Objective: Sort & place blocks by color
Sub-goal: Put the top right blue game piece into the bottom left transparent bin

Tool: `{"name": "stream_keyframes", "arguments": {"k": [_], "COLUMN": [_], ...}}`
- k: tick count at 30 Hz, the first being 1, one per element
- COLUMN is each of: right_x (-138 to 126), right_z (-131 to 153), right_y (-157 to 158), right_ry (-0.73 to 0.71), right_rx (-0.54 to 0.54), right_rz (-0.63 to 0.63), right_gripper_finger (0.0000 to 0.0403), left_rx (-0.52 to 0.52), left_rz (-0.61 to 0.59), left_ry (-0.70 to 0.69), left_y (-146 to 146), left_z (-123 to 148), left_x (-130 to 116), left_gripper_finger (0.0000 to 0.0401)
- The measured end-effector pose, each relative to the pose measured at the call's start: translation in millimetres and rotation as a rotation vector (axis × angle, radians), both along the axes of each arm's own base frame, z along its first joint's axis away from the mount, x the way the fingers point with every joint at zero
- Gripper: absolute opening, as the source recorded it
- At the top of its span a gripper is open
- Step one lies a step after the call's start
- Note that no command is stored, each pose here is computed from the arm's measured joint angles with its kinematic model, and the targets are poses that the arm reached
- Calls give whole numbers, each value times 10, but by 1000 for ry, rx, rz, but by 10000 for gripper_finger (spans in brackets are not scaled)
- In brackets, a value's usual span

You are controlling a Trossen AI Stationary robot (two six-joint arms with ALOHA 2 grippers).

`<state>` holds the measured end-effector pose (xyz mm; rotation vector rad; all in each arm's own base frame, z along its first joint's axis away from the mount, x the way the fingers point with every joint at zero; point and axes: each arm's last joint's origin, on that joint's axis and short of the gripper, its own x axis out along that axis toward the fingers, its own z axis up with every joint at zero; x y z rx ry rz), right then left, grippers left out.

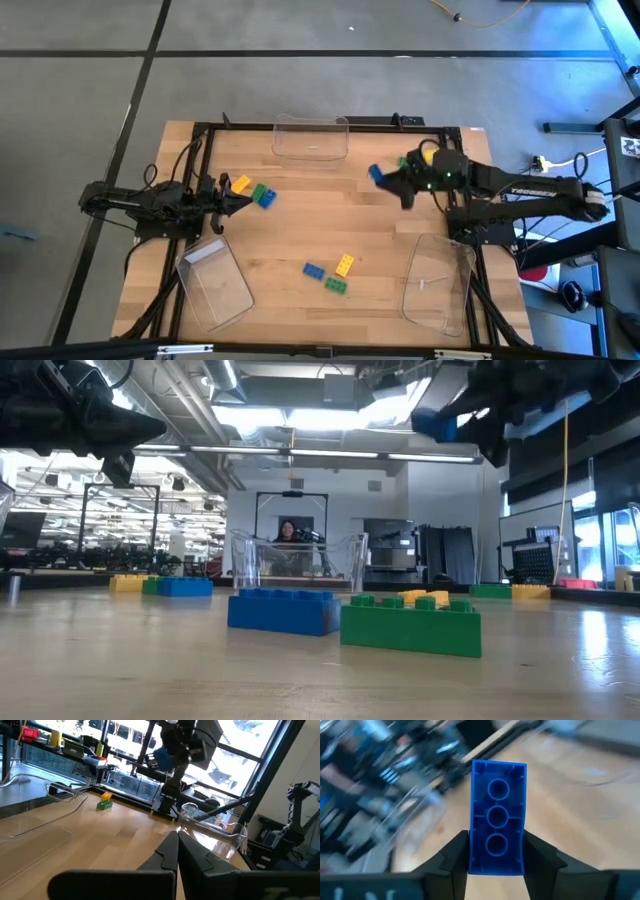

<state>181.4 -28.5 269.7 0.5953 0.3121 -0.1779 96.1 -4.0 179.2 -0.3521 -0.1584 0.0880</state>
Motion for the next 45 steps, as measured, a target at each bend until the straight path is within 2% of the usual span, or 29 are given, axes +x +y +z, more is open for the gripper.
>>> {"name": "stream_keyframes", "arguments": {"k": [3, 6, 21, 24, 28, 30, 34, 37, 41, 45], "right_x": [54, 96, 123, 124, 134, 145, 165, 170, 173, 174], "right_z": [-45, -75, -32, -30, 2, 30, 86, 116, 137, 141], "right_y": [130, 219, 278, 278, 277, 277, 276, 276, 276, 276], "right_ry": [27, 40, -12, -13, -48, -80, -142, -173, -195, -200], "right_rx": [-21, -6, -17, -18, -24, -32, -62, -67, -70, -74], "right_rz": [138, 190, 219, 219, 219, 219, 224, 224, 223, 224], "right_gripper_finger": [141, 141, 141, 141, 141, 141, 141, 141, 141, 141], "left_rx": [0, 0, -1, -24, -130, -124, -71, 3, 73, 87], "left_rz": [0, 3, 6, 66, 115, 115, 151, 177, 186, 201], "left_ry": [0, 0, 0, -27, -274, -301, -281, -202, -108, -33], "left_y": [0, 1, 1, 20, 48, 48, 48, 36, 16, 23], "left_z": [0, 0, -1, 24, 248, 354, 684, 931, 1258, 1482], "left_x": [0, 0, 0, -6, -69, -69, -26, 118, 316, 482], "left_gripper_finger": [0, 0, 0, 0, 0, 0, 5, 23, 65, 125]}}
